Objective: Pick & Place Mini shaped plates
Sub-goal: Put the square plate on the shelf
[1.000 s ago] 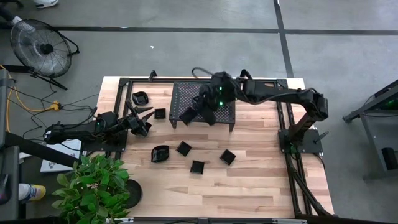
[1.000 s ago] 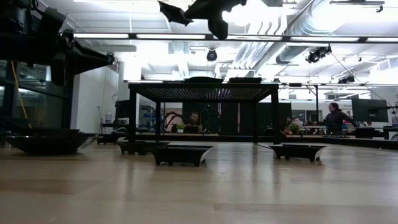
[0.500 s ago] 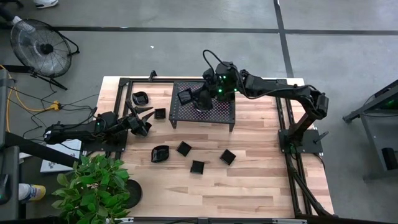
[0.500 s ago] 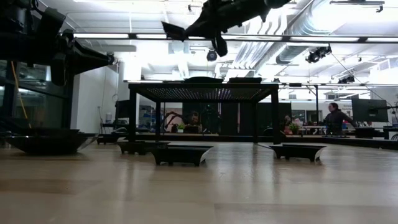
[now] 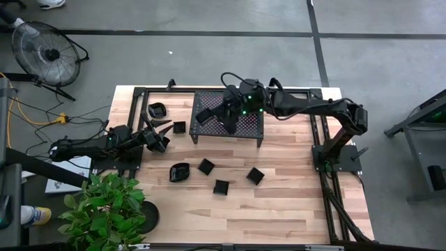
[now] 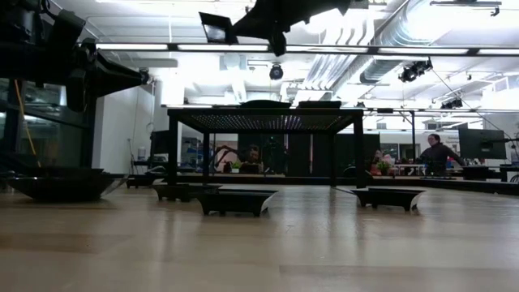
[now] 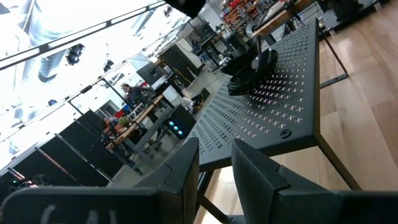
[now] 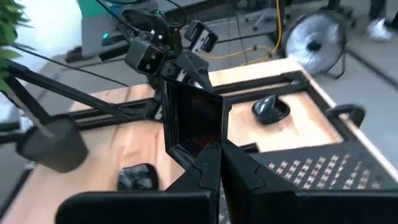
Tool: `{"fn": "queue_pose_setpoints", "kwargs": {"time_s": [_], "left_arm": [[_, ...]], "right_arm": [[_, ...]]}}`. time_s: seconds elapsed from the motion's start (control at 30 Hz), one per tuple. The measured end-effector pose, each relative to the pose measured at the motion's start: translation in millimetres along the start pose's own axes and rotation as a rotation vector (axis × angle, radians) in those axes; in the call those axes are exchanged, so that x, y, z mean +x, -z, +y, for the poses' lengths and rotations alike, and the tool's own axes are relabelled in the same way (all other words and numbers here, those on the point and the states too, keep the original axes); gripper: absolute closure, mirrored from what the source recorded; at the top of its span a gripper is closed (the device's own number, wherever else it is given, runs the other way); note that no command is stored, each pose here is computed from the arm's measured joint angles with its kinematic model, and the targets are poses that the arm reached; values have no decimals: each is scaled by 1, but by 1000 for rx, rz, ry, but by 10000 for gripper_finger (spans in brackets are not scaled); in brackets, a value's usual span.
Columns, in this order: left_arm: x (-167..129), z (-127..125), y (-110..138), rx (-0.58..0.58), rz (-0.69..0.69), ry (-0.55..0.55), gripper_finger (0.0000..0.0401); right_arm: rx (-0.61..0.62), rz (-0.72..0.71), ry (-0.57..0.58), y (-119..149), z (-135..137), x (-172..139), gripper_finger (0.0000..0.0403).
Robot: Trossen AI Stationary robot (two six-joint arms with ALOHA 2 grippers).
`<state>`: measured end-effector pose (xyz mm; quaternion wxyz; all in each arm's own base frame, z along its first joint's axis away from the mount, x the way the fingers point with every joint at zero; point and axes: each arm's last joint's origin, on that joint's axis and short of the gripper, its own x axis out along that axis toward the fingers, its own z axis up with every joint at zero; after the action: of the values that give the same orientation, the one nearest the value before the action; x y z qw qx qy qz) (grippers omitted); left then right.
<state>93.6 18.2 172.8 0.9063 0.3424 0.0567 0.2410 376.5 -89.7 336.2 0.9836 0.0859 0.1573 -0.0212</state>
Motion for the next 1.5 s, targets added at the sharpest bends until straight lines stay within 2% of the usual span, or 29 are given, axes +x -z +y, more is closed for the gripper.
{"fn": "queue_pose_setpoints", "kwargs": {"time_s": [0.3, 0.47, 0.6, 0.7, 0.83, 1.0, 1.13, 1.27, 1.37, 1.5], "left_arm": [[0, 0, 0, 0, -1, 0, 309], [0, 0, 0, 0, 0, 0, 309], [0, 0, 0, 0, -1, 0, 309], [0, 0, 0, -19, -13, 15, 309], [0, -1, -1, -32, -35, 42, 309], [0, 3, -6, -84, -82, 6, 309], [4, 1, -10, -109, -146, 69, 307], [11, -1, -13, -126, -156, 79, 275], [18, -1, -18, -161, -154, 79, 224], [27, 1, -24, -200, -83, 62, 150]], "right_arm": [[-224, -31, 138, -2, 5, 2, 403], [-235, -71, 138, -6, 6, 2, 403], [-304, -39, 124, -3, 9, 3, 403], [-358, -25, 137, -1, 17, 5, 403], [-399, -34, 209, -2, 28, 6, 403], [-404, -25, 263, 3, 48, 11, 403], [-445, 1, 326, 12, 63, 20, 403], [-456, 12, 390, 22, 74, 32, 403], [-451, -20, 445, 26, 78, 40, 403], [-412, -96, 488, 26, 83, 48, 403]]}}
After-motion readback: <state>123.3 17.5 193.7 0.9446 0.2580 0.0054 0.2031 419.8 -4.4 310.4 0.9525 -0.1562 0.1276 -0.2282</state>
